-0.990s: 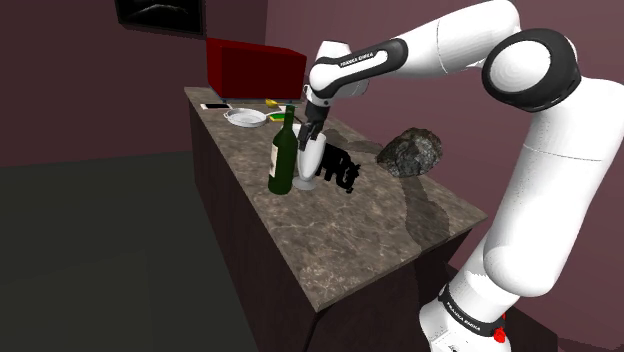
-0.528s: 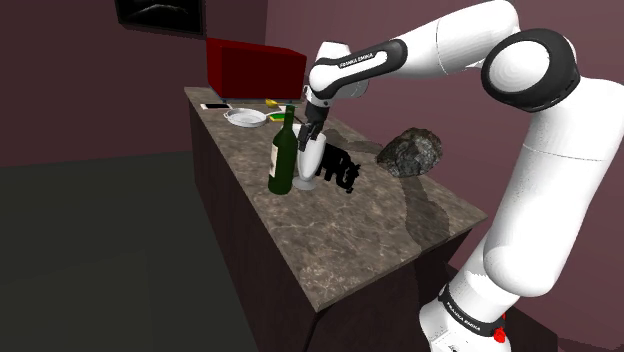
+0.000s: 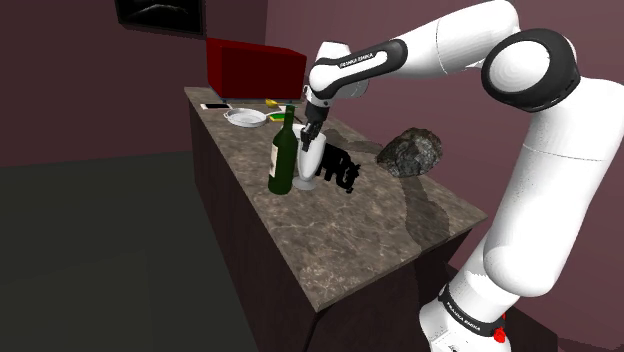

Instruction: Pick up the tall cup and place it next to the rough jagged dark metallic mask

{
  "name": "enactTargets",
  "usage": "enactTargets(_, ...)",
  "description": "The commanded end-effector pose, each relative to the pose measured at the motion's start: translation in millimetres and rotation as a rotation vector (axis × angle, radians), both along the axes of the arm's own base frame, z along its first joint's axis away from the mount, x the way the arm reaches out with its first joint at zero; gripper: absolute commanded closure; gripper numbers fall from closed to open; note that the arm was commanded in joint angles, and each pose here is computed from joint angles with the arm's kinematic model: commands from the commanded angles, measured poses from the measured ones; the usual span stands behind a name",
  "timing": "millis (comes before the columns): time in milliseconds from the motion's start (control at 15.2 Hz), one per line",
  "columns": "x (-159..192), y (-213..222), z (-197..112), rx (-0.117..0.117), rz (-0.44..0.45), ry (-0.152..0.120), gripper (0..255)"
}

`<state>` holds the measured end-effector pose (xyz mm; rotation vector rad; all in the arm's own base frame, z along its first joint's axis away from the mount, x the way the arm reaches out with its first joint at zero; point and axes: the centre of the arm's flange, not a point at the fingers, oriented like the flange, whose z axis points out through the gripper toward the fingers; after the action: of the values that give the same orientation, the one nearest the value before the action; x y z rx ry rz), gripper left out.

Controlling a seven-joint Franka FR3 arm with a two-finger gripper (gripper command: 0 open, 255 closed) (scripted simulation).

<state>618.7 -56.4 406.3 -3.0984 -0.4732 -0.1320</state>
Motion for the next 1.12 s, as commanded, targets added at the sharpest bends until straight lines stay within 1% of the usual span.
enactTargets(0,0,0,0,0.000,0.000,0.000,255)
enactTargets(66,0,0,0,0.000,0.000,0.000,255)
enactTargets(1056,0,0,79,0.000,0.000,0.000,255)
